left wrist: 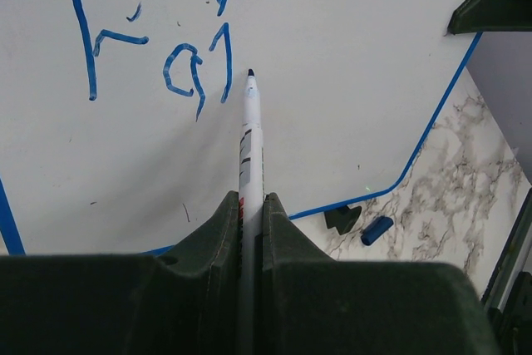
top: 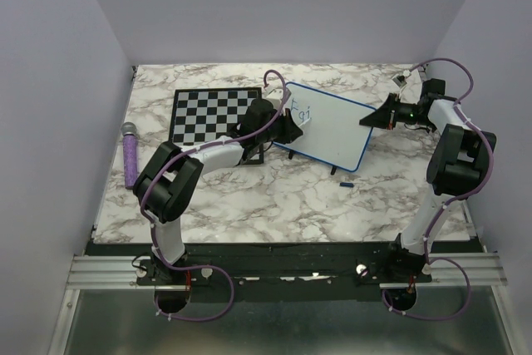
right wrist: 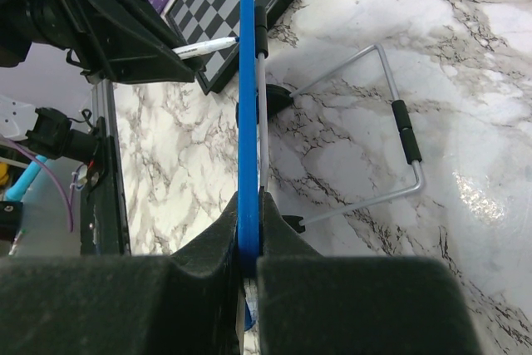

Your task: Write a sentence on the whiteboard

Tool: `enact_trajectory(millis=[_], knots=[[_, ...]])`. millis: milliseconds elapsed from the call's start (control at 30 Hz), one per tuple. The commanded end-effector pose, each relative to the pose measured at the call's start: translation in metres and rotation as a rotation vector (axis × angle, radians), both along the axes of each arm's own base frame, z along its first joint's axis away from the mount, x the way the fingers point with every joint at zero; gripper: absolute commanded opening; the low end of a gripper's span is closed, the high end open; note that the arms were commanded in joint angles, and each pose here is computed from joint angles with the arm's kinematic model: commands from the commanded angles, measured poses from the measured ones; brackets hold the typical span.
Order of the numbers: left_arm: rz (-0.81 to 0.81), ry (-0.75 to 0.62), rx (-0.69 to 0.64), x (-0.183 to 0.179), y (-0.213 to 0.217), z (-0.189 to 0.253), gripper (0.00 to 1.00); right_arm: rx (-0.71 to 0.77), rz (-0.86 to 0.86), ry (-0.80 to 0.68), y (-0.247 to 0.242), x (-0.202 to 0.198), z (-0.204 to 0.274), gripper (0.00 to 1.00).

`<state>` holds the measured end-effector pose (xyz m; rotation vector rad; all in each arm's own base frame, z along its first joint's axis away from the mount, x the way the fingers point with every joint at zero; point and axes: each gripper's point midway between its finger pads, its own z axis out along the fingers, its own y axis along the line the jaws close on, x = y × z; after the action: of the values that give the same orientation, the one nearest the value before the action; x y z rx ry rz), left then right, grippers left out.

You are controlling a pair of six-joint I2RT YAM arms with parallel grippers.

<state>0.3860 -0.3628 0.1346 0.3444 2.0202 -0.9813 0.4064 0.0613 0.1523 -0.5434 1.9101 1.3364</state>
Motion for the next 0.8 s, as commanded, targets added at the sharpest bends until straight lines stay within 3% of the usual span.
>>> enact_trajectory(millis=[0, 767], knots=[[-0.015, -0.028, -0.034, -0.001, -0.004, 0.016, 0.00, -0.068, 0.001, -0.090, -0.004, 0.011, 0.002, 0.01], [0.051, -0.002, 0.038, 0.017, -0.001, 0.002, 0.00, -0.066, 0.002, -0.089, -0.004, 0.011, 0.001, 0.01]])
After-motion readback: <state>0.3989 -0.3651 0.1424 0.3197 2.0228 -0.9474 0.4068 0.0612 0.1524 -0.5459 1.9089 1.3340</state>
